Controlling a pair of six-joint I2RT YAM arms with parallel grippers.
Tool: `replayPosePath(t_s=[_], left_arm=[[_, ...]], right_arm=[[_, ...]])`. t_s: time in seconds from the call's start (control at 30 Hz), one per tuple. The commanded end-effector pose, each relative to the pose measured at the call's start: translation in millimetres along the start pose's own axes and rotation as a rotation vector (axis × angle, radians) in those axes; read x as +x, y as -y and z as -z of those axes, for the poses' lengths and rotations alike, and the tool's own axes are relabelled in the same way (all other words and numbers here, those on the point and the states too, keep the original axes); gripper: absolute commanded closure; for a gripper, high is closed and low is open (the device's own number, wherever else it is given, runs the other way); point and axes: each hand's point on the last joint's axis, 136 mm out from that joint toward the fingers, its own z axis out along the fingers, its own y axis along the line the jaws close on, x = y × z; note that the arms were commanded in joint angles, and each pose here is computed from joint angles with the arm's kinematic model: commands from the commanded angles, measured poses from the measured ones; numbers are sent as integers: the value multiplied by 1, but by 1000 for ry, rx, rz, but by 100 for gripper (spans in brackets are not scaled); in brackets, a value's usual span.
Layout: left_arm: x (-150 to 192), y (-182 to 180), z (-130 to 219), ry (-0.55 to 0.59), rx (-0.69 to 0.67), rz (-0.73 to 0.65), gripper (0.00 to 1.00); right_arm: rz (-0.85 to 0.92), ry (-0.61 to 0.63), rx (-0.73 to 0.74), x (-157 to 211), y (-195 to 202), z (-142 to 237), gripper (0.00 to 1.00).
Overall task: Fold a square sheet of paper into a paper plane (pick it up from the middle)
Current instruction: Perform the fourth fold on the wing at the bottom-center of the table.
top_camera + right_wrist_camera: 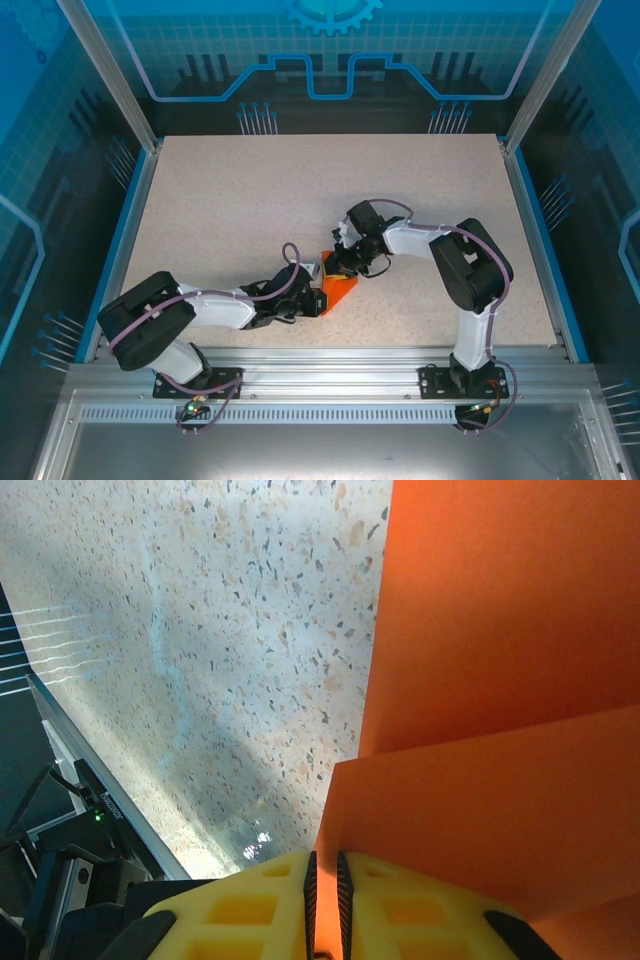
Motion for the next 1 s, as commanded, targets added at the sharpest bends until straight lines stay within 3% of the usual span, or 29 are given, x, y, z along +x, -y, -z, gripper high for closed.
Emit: replayPosePath(t_s=[0.0, 0.23, 0.5, 0.67, 0.97], left_arm=[[7, -1, 3, -33, 15, 0, 87], [6, 10, 5, -48, 54, -18, 82], [6, 16, 5, -56, 74, -34, 88], [8, 17, 4, -67, 86, -61, 99], [20, 27, -1, -161, 88, -194, 99]], right_arm=[[1, -6, 1, -4, 1, 0, 84], [13, -3, -1, -2, -1, 3, 84], [7, -10, 3, 0, 2, 1, 84], [2, -15, 8, 2, 5, 0, 84], [-4, -20, 14, 2, 7, -2, 84]])
